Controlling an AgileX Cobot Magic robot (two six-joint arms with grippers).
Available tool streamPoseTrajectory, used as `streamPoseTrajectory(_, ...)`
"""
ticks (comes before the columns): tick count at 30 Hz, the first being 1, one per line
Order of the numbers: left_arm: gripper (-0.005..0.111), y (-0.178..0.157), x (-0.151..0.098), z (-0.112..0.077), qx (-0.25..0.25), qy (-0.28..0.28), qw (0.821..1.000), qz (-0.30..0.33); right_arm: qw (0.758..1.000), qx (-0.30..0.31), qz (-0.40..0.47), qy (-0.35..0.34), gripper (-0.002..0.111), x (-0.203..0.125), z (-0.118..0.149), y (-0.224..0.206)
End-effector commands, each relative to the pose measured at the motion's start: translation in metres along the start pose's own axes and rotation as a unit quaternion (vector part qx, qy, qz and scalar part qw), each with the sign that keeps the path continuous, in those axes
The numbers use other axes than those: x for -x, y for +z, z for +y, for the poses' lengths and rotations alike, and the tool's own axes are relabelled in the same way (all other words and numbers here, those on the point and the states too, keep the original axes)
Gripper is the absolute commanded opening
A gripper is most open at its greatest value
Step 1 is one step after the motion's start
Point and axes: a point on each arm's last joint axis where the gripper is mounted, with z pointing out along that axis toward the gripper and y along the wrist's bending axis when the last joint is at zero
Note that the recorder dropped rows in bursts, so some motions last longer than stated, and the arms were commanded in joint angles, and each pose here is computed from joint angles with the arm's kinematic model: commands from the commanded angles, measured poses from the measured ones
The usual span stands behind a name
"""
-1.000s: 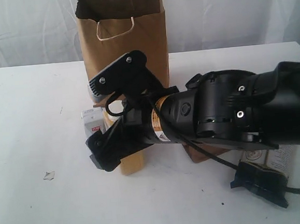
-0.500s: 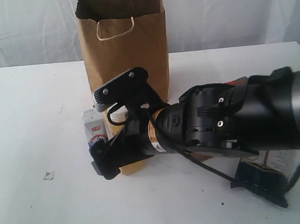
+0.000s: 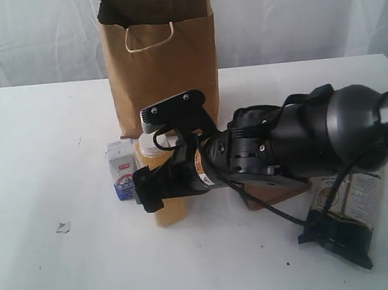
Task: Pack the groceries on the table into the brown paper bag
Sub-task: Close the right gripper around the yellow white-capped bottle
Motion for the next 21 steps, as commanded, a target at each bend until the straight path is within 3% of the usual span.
streamPoseTrajectory(1,0.000,-0.003,0.000,-0.003,-0.004,0.006,1.000,-0.002,1.000,0.022,-0.004,-0.008,0.105,-0.004,0.000,0.013)
streamPoseTrajectory(4,0.000,-0.003,0.000,-0.003,-0.004,0.007,1.000,-0.002,1.000,0.019,-0.003,-0.001,0.102,-0.003,-0.001,0.014)
streamPoseTrajectory(9,0.000,-0.003,0.000,-0.003,-0.004,0.007,1.000,-0.002,1.000,-0.005,0.013,0.009,0.078,-0.003,-0.004,0.020)
streamPoseTrajectory(11,0.000,-0.003,0.000,-0.003,-0.005,0.007,1.000,-0.002,1.000,0.012,0.008,0.006,0.070,-0.005,-0.001,0.025)
streamPoseTrajectory(17,0.000,-0.003,0.000,-0.005,-0.018,0.007,1.000,-0.001,0.998,0.061,-0.015,0.007,0.062,-0.003,0.007,0.030)
streamPoseTrajectory(21,0.000,-0.003,-0.001,-0.009,-0.037,0.014,0.999,0.001,1.000,0.019,0.012,0.004,0.038,-0.008,0.000,0.031)
